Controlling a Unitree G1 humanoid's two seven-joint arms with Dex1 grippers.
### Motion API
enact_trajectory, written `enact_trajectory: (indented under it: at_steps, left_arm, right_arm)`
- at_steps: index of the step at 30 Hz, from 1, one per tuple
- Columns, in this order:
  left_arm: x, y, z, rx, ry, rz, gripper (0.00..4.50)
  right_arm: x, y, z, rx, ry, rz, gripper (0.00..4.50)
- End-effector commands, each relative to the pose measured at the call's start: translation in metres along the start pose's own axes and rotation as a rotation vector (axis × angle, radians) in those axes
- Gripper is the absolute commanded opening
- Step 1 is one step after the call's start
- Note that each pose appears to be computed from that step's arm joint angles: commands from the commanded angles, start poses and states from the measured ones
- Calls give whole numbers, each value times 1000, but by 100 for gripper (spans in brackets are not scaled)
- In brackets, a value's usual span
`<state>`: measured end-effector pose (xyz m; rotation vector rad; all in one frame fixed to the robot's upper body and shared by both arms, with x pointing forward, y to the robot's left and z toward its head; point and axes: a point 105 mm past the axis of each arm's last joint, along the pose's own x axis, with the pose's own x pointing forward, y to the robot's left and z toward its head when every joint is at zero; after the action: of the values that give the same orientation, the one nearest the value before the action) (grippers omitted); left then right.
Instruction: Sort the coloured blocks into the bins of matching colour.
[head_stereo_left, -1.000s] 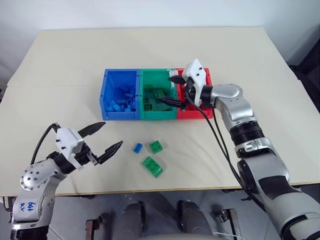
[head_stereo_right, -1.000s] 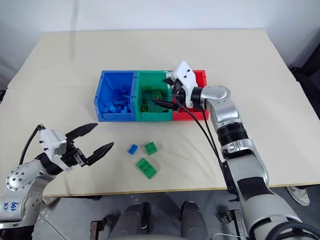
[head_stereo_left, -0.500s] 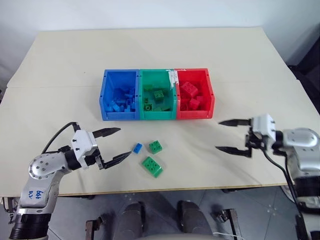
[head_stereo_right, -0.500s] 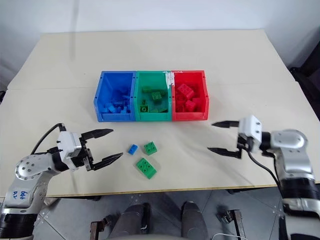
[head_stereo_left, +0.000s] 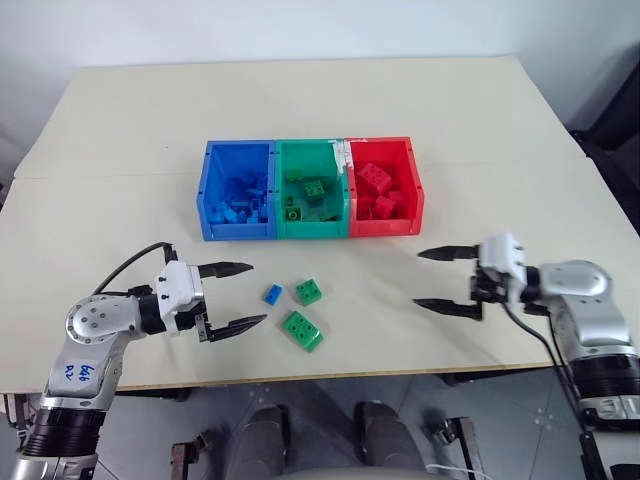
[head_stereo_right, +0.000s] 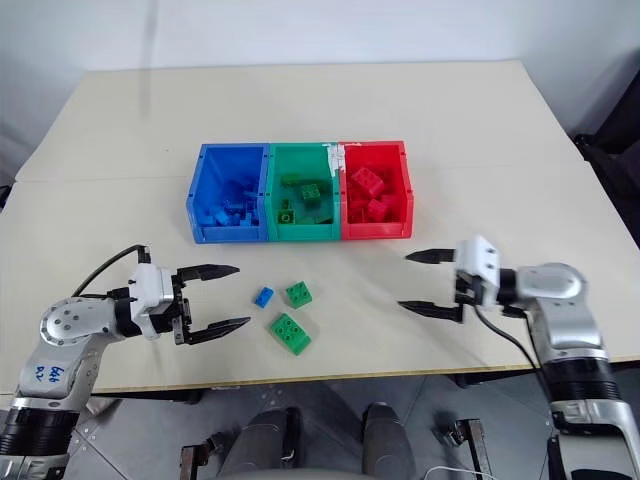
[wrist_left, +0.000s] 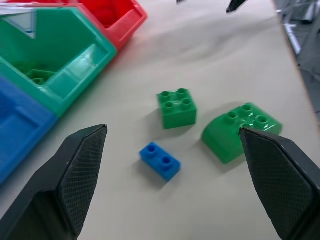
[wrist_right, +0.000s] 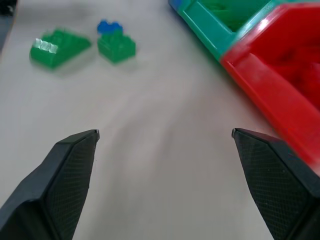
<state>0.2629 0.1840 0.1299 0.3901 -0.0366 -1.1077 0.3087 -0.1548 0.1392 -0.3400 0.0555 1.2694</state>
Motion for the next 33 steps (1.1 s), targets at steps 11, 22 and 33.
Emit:
enact_trajectory:
  at_steps: [11, 22, 33]
  left_arm:
    - [-32, -23, 0, -41, 40, 159, 450]
    - [-33, -24, 2, -45, 41, 177, 450]
    - [-26, -19, 3, -38, 29, 147, 450]
  right_arm:
    - [116, 26, 18, 197, 45, -67, 446]
    - [133, 49, 16, 247, 98, -17, 446]
    - [125, 37, -4, 170, 220, -140, 446]
